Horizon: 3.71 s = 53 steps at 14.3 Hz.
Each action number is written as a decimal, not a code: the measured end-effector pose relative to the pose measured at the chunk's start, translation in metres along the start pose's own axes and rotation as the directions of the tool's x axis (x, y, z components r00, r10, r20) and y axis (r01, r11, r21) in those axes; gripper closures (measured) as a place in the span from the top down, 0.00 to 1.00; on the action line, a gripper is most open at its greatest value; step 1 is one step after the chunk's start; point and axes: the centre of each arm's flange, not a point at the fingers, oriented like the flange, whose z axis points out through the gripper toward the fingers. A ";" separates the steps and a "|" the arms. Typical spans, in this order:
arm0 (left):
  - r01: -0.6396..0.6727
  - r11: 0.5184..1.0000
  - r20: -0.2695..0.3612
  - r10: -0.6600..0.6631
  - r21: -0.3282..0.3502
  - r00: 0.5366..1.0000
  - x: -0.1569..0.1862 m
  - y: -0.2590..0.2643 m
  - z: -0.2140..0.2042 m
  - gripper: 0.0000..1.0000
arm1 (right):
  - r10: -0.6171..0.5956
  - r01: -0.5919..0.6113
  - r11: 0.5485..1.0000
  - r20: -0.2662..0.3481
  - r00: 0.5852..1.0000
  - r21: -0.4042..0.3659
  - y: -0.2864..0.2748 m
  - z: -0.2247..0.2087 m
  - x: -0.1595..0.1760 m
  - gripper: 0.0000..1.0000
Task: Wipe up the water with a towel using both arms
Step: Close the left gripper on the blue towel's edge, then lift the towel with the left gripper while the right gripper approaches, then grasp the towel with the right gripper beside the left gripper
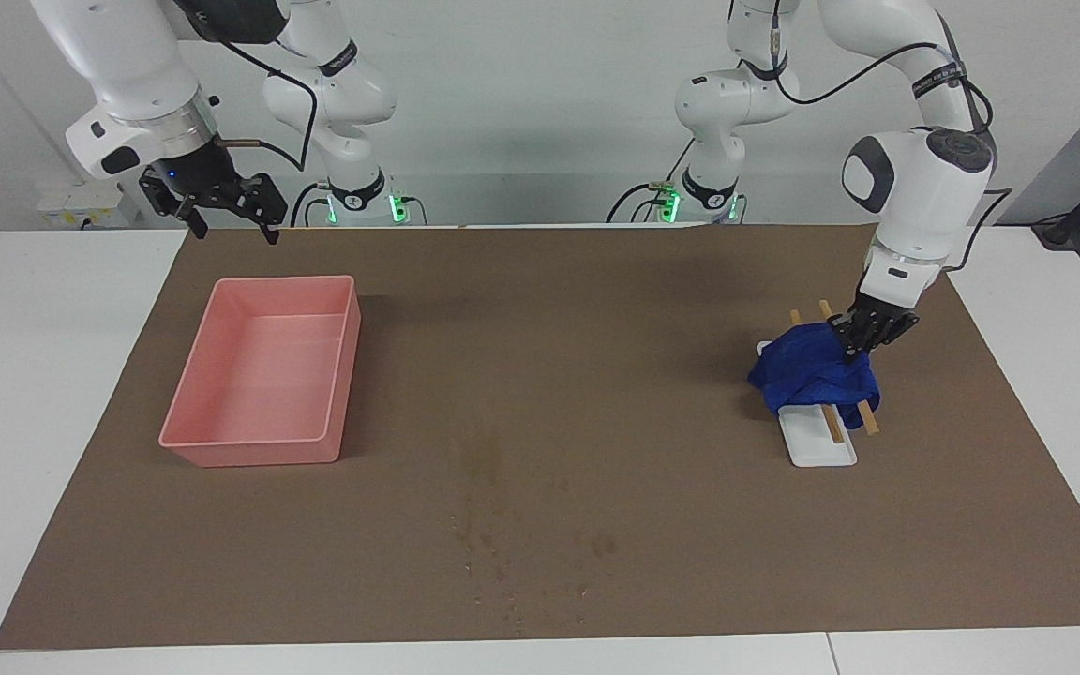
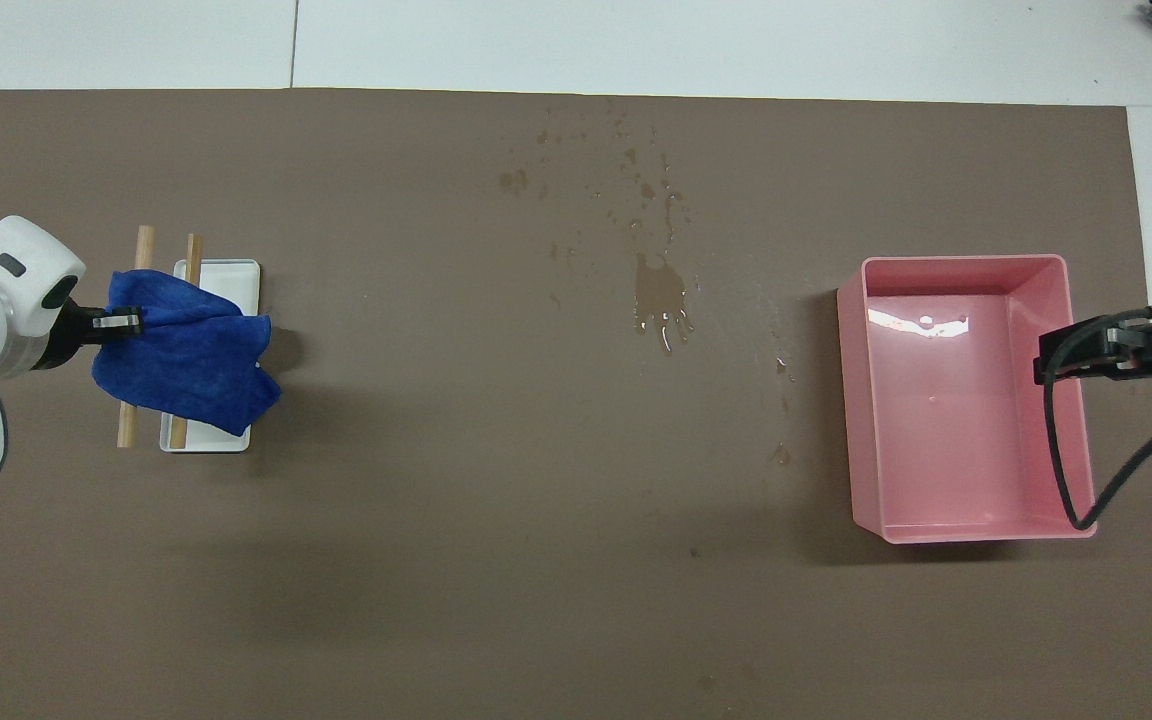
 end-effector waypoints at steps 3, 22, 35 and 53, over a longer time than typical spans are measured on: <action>0.021 1.000 0.090 -0.020 -0.008 0.996 0.011 0.000 -0.028 0.12 | 0.000 0.000 1.000 -0.001 1.000 0.000 0.000 0.000 0.000 1.00; 0.986 0.048 0.706 -0.703 0.160 -0.081 0.001 0.155 -0.164 0.12 | 0.298 -0.300 0.942 0.034 0.954 0.148 -0.063 -0.006 -0.008 1.00; 0.912 -0.204 0.670 -0.624 0.356 -0.402 -0.021 0.255 -0.186 0.12 | 0.819 -0.922 0.182 0.466 0.334 0.341 -0.252 -0.022 -0.019 1.00; 0.926 -0.284 0.748 -0.551 0.248 -0.369 -0.058 0.333 -0.214 0.12 | 0.808 -0.929 0.104 0.514 0.287 0.356 -0.295 0.004 -0.007 1.00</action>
